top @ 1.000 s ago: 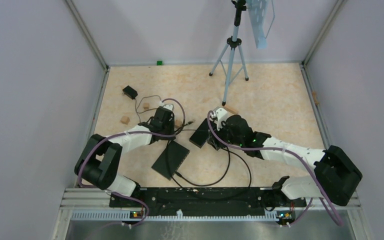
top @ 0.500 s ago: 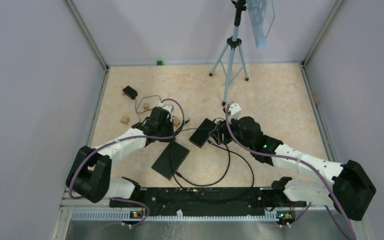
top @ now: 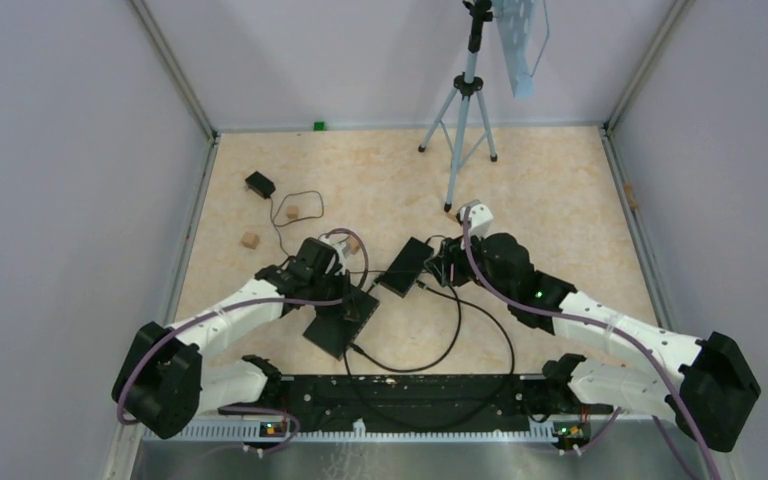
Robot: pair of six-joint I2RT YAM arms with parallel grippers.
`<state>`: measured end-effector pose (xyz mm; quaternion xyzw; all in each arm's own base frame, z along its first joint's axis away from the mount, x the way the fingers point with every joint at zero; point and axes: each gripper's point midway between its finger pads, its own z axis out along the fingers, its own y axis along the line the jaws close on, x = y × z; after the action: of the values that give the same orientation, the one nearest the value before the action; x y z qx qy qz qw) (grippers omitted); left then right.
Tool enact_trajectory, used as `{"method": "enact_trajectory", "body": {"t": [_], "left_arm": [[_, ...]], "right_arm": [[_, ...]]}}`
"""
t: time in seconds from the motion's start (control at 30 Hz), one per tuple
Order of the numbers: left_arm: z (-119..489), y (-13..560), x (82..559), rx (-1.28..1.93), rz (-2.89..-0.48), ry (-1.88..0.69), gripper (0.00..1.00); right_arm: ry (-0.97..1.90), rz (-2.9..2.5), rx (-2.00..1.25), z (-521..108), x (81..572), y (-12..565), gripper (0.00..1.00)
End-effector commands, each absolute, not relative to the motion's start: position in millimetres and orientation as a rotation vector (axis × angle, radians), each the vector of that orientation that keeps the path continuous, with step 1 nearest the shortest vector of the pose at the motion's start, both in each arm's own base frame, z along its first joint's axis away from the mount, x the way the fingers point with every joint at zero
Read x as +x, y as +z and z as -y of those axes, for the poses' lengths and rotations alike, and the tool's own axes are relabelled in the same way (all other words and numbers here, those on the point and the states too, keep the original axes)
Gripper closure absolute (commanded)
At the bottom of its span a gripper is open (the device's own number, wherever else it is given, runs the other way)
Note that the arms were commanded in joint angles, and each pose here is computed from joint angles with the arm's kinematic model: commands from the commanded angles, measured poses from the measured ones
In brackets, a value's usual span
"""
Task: Insert the plug into the switch port
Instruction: Pick up the connector from the center of the board.
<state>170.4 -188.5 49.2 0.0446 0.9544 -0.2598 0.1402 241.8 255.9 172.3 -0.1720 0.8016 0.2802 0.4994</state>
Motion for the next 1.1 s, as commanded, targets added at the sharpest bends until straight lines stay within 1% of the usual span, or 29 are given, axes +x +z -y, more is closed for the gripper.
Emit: {"method": "enact_trajectory", "body": {"t": [0.0,0.07,0.23,0.33,0.47,0.53,0.67,0.77,0.83,0.93,1.07], "left_arm": [[205.6,76.5,155.8,0.114,-2.761,-0.899,0.87],[205.4,88.6,158.2,0.092,-2.743,-0.888,0.88],[200.9,114.3,165.6,0.009,-2.659,-0.872,0.97],[201.2,127.5,168.5,0.026,-2.606,-0.889,1.0],[210.9,139.4,167.7,0.119,-2.546,-0.974,1.0],[216.4,150.7,171.0,0.157,-2.485,-1.018,1.0],[224.2,185.0,187.2,0.202,-2.302,-1.059,1.0],[229.2,209.4,201.8,0.203,-2.195,-1.068,1.0],[233.2,220.0,209.9,0.209,-2.146,-1.075,1.0],[233.5,224.1,219.8,0.21,-2.105,-1.047,1.0],[227.1,222.0,235.5,0.202,-2.073,-0.953,1.0]], "right_arm": [[0.697,-1.887,-0.389,-256.8,246.3,195.4,0.51],[0.7,-1.885,-0.383,-256.1,245.8,196.6,0.51],[0.7,-1.876,-0.372,-253.2,244.7,198.8,0.51],[0.688,-1.882,-0.38,-251.9,244.6,198.3,0.51],[0.709,-1.89,-0.346,-253.0,244.5,203.5,0.51],[0.758,-1.894,-0.278,-256.3,244.9,211.1,0.5],[0.919,-1.913,-0.02,-267.2,249.6,229.5,0.48],[1.058,-1.898,0.176,-278.8,256.2,237.9,0.41],[1.121,-1.909,0.258,-289.8,261.5,240.4,0.38],[1.169,-1.956,0.37,-306.6,269.4,245.8,0.35],[1.233,-1.925,0.395,-331.7,270.9,263.1,0.34]]}}
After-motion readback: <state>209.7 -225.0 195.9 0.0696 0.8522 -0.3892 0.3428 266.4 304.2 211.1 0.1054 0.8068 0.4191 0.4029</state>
